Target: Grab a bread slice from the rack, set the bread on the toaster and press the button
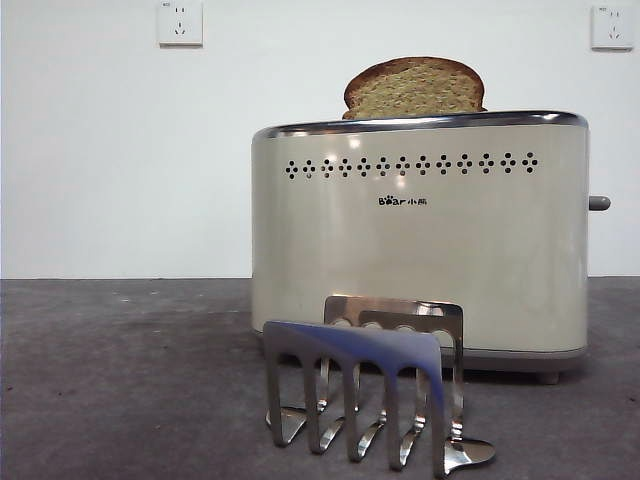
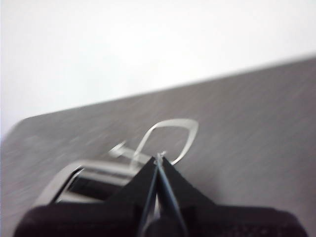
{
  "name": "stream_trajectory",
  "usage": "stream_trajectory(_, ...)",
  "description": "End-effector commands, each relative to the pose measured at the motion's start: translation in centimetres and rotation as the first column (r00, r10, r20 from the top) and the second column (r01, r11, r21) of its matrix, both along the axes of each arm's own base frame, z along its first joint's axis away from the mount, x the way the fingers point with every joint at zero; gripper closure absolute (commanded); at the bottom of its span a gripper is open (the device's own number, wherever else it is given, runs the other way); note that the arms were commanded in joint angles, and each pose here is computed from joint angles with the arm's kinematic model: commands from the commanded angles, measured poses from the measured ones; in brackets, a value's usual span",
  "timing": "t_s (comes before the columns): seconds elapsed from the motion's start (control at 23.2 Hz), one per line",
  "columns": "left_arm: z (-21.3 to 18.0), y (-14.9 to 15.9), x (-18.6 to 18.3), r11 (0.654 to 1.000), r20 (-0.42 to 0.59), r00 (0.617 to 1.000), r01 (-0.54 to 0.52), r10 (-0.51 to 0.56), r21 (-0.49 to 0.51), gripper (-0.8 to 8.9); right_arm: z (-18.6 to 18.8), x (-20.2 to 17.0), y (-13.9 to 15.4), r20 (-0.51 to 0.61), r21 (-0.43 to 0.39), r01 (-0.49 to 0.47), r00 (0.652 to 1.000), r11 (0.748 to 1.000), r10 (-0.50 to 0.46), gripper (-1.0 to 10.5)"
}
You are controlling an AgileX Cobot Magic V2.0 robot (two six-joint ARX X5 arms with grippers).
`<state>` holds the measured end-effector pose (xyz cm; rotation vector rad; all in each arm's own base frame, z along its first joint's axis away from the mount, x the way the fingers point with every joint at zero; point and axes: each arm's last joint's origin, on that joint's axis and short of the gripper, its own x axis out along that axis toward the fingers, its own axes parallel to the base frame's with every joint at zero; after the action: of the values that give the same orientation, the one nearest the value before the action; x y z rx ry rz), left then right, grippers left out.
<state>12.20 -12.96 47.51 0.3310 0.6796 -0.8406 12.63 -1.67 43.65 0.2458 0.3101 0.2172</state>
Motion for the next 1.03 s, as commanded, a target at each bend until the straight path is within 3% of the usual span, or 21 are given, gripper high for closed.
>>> stream_trajectory(0.04,-0.1,0.0,0.1,1.000,-0.008,1.000,-0.010,0.009,-0.003,8.18,2.7,-1.4,0.1,0.085,-0.137,0.049,0.996,0.989,-0.038,9.5)
stream_trajectory(0.34,-0.1,0.0,0.1,1.000,-0.008,1.000,-0.010,0.010,-0.002,8.18,6.3,-3.0,0.0,0.137,-0.195,0.244,0.966,0.950,-0.220,9.5)
stream_trajectory(0.52,-0.1,0.0,0.2,1.000,-0.008,1.000,-0.013,0.013,-0.003,8.18,6.6,-2.8,-0.1,0.074,-0.200,0.250,0.968,0.948,-0.239,9.5)
stream_trajectory(0.82,-0.3,1.4,1.5,0.993,-0.016,0.993,-0.118,0.118,-0.002,8.18,4.8,-0.5,-0.7,-0.195,-0.198,0.197,0.952,0.960,-0.235,9.5)
stream_trajectory(1.03,-2.1,3.2,2.2,0.981,-0.078,0.977,-0.196,0.196,0.015,8.17,2.4,2.0,-1.3,-0.444,-0.183,0.148,0.870,0.972,-0.216,9.5)
